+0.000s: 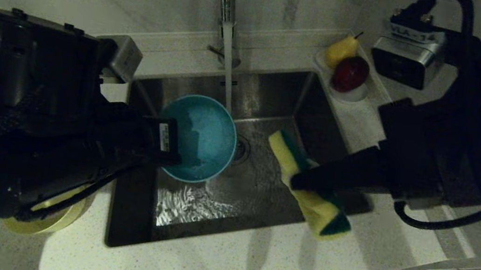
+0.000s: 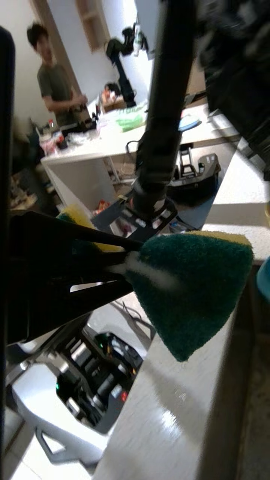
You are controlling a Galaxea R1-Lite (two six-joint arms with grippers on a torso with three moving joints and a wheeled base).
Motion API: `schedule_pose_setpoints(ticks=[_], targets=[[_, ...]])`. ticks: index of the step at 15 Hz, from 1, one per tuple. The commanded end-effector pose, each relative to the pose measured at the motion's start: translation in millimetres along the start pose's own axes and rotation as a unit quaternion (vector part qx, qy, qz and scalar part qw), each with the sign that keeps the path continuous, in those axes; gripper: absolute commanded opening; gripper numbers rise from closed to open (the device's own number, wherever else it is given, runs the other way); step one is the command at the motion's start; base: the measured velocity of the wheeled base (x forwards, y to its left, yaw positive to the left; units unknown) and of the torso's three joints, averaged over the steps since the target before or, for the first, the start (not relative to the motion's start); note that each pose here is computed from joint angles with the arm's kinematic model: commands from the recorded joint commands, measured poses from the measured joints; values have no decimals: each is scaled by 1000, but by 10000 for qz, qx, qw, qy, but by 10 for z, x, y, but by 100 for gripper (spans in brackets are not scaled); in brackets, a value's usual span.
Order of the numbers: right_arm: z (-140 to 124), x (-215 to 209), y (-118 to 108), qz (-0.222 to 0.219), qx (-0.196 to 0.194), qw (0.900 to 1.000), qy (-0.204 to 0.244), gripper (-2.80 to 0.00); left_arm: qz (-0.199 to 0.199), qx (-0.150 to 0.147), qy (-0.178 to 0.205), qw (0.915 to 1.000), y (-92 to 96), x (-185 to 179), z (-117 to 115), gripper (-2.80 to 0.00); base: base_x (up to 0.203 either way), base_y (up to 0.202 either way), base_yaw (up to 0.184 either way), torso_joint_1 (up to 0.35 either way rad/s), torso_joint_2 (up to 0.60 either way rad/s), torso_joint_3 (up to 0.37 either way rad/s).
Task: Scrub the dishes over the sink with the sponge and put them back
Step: Wipe the bowl
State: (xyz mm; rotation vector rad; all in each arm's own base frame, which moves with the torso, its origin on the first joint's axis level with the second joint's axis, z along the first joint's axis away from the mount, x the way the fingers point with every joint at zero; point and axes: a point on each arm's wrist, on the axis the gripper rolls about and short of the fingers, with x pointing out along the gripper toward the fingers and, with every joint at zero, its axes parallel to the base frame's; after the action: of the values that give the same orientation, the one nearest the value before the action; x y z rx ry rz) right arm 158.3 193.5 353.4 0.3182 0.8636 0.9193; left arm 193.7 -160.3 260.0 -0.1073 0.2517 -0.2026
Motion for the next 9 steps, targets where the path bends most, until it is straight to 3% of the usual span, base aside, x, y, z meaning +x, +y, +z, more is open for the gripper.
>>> schedule_pose_setpoints(ticks=[1,3,9], targets=[[148,413,-12,-77,225,9993,279,-280,35,133,77,9999,-89,112,-106,-280,0,0,0,0,0,0],[182,589,-42,-49,399,9984,400,-280,31,312,-76,9995,-137,125,-164,-280,0,0,0,0,0,0],[223,838,-106,-53,437,9981,423,-280,-87,946,-822,9921,-181,137,-399,-280,0,0,0,0,0,0]])
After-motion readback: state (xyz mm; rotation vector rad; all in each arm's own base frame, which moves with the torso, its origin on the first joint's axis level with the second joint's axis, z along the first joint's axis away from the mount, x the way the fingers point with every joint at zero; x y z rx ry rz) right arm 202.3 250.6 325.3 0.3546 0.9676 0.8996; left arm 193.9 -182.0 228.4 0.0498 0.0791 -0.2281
